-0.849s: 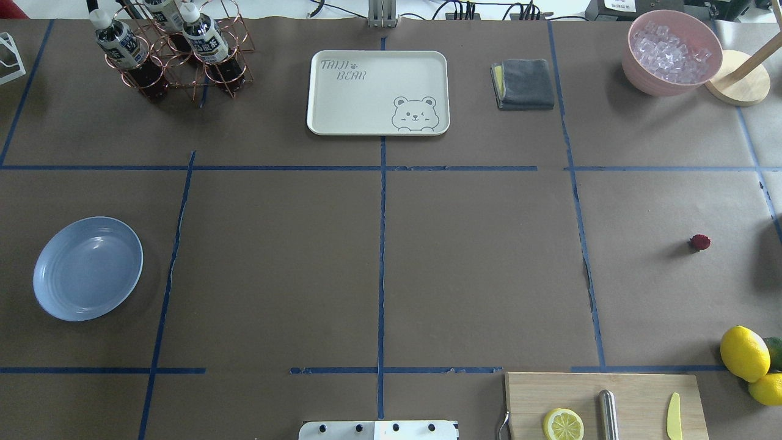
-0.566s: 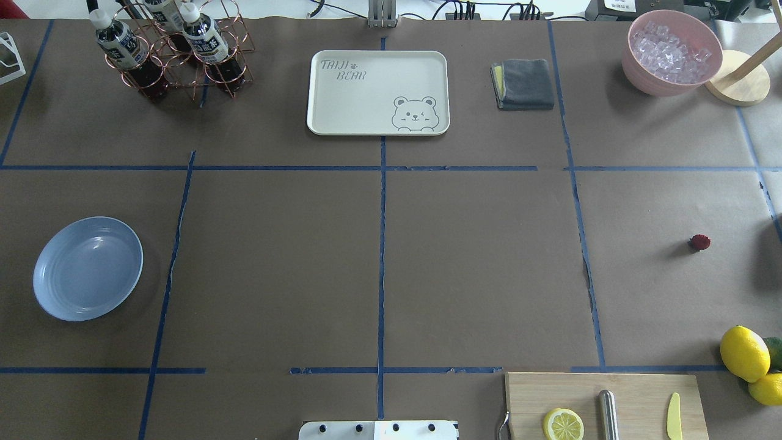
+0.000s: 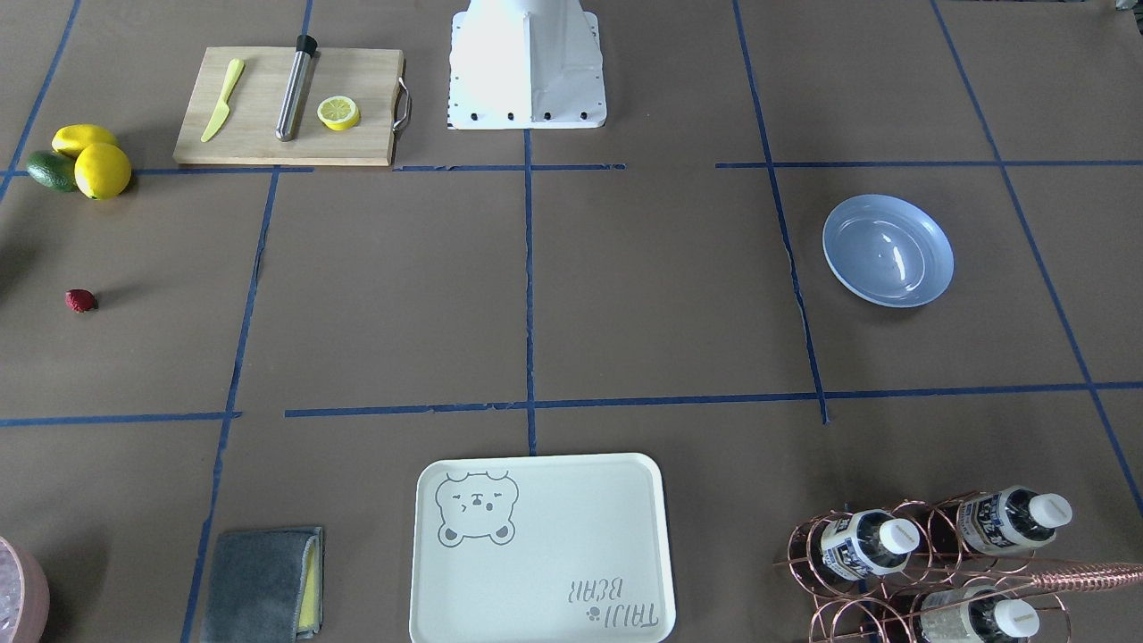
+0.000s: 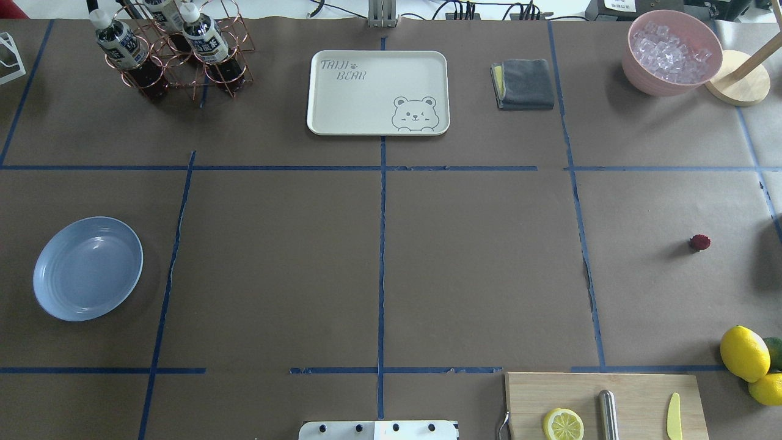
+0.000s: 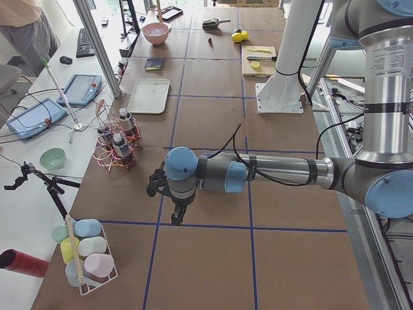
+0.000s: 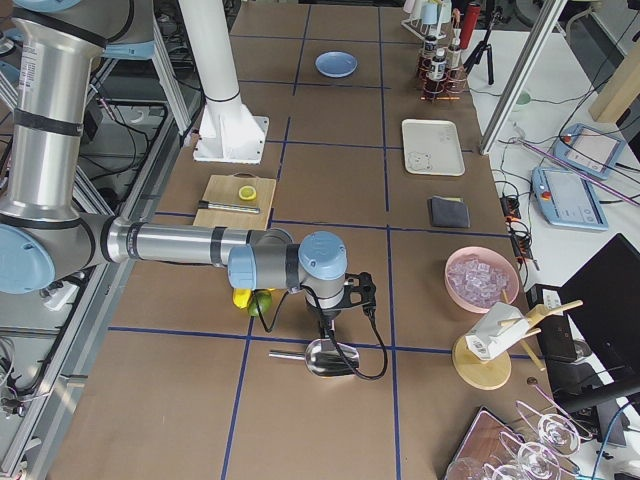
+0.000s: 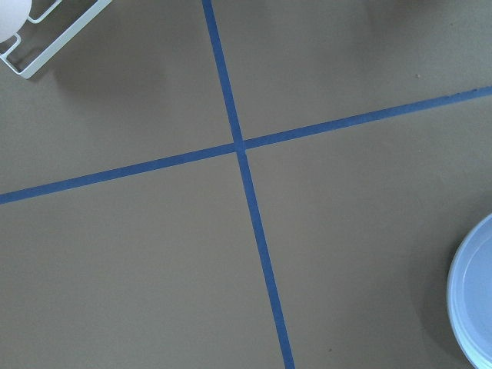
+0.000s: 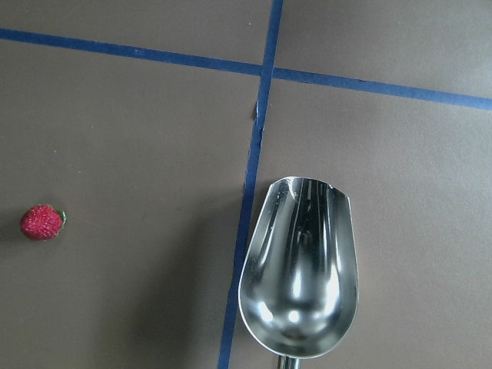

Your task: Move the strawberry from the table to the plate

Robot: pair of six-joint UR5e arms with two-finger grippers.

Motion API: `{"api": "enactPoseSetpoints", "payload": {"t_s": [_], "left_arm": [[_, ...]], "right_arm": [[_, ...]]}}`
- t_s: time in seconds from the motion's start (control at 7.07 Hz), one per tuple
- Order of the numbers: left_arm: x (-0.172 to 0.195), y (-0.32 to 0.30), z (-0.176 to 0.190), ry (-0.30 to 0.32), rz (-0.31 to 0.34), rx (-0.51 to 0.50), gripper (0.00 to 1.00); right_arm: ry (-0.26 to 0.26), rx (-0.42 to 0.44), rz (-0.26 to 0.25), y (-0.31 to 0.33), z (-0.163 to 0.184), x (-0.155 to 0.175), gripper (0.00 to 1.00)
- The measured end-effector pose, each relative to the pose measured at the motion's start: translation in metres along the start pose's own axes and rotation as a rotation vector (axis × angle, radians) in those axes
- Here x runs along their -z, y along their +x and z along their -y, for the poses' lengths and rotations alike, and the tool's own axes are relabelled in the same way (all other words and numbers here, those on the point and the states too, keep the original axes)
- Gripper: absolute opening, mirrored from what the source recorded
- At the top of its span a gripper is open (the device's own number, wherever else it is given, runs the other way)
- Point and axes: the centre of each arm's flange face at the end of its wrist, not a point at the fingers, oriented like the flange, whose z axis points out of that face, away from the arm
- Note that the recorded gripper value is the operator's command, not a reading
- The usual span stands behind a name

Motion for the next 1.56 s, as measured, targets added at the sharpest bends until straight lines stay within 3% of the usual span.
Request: {"api": "enactPoseSetpoints", "payload": {"t_s": [0.57,0.99,1.27,1.56], "left_arm": [[-0.023,0.060,0.041,0.081,-0.017,-0.259,1.00],[-0.005,0.107,0.079,0.308,-0.031,-0.520,1.00],[-0.032,0.107,0.067,0.354,-0.071,-0.541,1.00],[-0.088,0.118,0.029,0.331,-0.138,-0.401,0.87]], "right_arm": [[0.052,0.042,0.054,-0.016,0.009,0.011,1.00],[0.049,0.037,0.059,-0.014,0.007,0.008,1.00],[0.049,0.036,0.059,-0.013,0.006,0.008,1.00],[0.048,0.035,0.059,-0.013,0.006,0.008,1.00]]}}
